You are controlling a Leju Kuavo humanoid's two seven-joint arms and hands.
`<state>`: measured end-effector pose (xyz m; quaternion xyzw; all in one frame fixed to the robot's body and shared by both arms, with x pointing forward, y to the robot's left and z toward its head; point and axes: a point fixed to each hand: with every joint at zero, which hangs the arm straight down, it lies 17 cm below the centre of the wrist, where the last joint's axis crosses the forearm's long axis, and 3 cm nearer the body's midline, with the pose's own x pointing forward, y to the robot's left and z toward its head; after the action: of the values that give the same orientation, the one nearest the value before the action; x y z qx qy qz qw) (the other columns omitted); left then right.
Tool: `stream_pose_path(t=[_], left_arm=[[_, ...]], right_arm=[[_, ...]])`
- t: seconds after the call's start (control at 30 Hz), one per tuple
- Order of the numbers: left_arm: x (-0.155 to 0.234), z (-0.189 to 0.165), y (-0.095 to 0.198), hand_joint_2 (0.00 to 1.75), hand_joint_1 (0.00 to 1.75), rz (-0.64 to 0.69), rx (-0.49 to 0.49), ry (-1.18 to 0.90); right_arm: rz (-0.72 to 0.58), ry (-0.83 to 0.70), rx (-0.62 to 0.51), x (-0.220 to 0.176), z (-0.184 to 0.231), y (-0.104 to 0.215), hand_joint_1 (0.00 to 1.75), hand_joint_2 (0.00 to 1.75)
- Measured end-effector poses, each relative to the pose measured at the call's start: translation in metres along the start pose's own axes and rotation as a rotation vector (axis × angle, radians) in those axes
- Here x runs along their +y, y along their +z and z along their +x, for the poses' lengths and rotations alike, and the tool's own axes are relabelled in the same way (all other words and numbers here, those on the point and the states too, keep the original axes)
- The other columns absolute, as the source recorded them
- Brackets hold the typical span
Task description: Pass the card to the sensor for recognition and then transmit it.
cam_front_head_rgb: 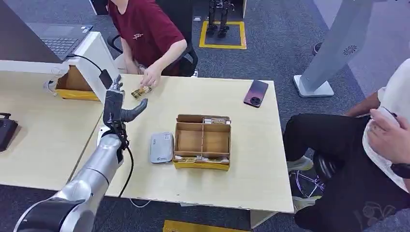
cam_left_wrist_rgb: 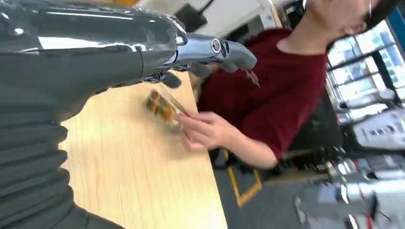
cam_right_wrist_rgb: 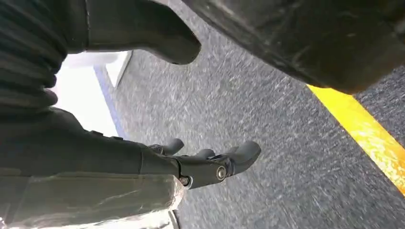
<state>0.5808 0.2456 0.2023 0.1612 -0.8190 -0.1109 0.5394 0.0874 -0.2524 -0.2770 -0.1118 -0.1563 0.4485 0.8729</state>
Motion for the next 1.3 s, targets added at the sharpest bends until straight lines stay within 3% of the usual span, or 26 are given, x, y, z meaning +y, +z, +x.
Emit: stream_pose_path(t=[0.2, 0.37, 0.67, 0.97, 1.3], left_arm=[[-0.013, 0.021, 0.043, 1.75, 0.0, -0.145, -0.095, 0.034], [-0.026, 0.047, 0.121, 1.75, 0.0, -0.288, -0.217, -0.04], [-0.029, 0.082, 0.206, 1.75, 0.0, -0.236, -0.487, -0.513], [-0.056, 0.083, 0.244, 1.75, 0.0, -0.278, -0.598, -0.724], [-0.099, 0.069, 0.245, 1.75, 0.0, -0.35, -0.683, -0.92]], right_arm=[[0.0, -0.043, 0.009, 0.004, -0.006, 0.002, 0.0, 1.75], [-0.002, -0.076, 0.019, 0.009, -0.013, 0.004, 0.0, 1.75], [-0.013, -0.081, 0.031, 0.006, -0.015, 0.003, 0.0, 1.75], [-0.015, -0.063, 0.029, 0.005, -0.014, 0.003, 0.0, 1.75], [-0.012, -0.041, 0.026, 0.002, -0.011, 0.002, 0.0, 1.75]])
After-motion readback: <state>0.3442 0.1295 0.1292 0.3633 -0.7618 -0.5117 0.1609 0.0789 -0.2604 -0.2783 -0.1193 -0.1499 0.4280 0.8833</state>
